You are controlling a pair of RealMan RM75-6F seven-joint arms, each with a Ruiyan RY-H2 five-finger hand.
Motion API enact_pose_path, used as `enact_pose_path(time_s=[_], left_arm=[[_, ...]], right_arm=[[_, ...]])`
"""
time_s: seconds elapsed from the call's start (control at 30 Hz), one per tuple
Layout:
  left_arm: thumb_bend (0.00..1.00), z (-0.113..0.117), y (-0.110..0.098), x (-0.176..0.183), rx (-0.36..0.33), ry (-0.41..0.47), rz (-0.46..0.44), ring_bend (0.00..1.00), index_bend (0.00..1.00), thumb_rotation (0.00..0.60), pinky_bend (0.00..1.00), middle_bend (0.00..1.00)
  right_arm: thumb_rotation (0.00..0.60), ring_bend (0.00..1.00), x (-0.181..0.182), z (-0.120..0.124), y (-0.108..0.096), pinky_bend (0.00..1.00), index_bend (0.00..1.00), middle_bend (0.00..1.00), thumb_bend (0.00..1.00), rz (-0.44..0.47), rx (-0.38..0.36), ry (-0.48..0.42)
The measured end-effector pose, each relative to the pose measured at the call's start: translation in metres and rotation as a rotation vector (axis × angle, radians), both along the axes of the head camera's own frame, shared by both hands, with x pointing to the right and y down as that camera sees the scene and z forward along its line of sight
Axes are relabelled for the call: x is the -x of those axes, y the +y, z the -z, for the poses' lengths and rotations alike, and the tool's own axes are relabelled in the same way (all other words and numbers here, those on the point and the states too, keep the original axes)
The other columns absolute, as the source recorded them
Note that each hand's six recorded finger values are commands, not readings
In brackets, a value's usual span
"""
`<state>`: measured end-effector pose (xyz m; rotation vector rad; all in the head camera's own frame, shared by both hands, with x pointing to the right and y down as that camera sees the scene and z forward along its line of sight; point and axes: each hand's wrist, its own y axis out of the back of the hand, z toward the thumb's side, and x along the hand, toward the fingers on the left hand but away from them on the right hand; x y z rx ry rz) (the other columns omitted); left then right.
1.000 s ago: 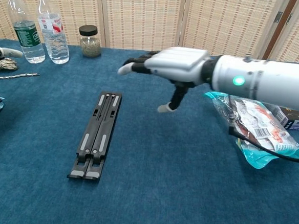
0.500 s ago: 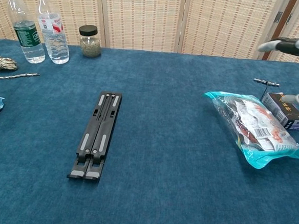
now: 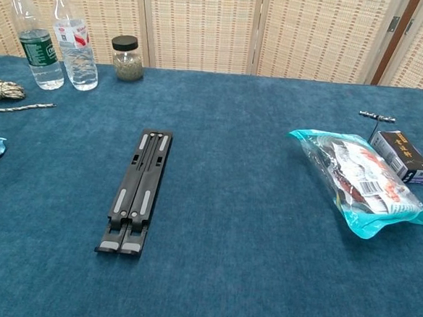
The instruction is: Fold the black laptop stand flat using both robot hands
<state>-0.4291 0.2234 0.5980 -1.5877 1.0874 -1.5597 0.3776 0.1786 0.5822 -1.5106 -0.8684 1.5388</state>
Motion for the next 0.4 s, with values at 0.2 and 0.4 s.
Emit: enact_pose_path(time_s=[0.2, 0.4], left_arm=[[0.27, 0.005, 0.015, -0.001, -0.020, 0.003, 0.019, 0.00, 0.00, 0.600, 0.00, 0.00], [0.27, 0.008, 0.019, -0.001, -0.035, -0.001, 0.022, 0.00, 0.00, 0.600, 0.00, 0.00]], right_arm=[[0.600, 0.00, -0.005, 0.007, 0.016, 0.00, 0.00, 0.00, 0.13, -0.029, -0.024, -0.016], [0.600, 0.00, -0.005, 0.010, 0.019, 0.00, 0.00, 0.00, 0.13, -0.039, -0.030, -0.026]])
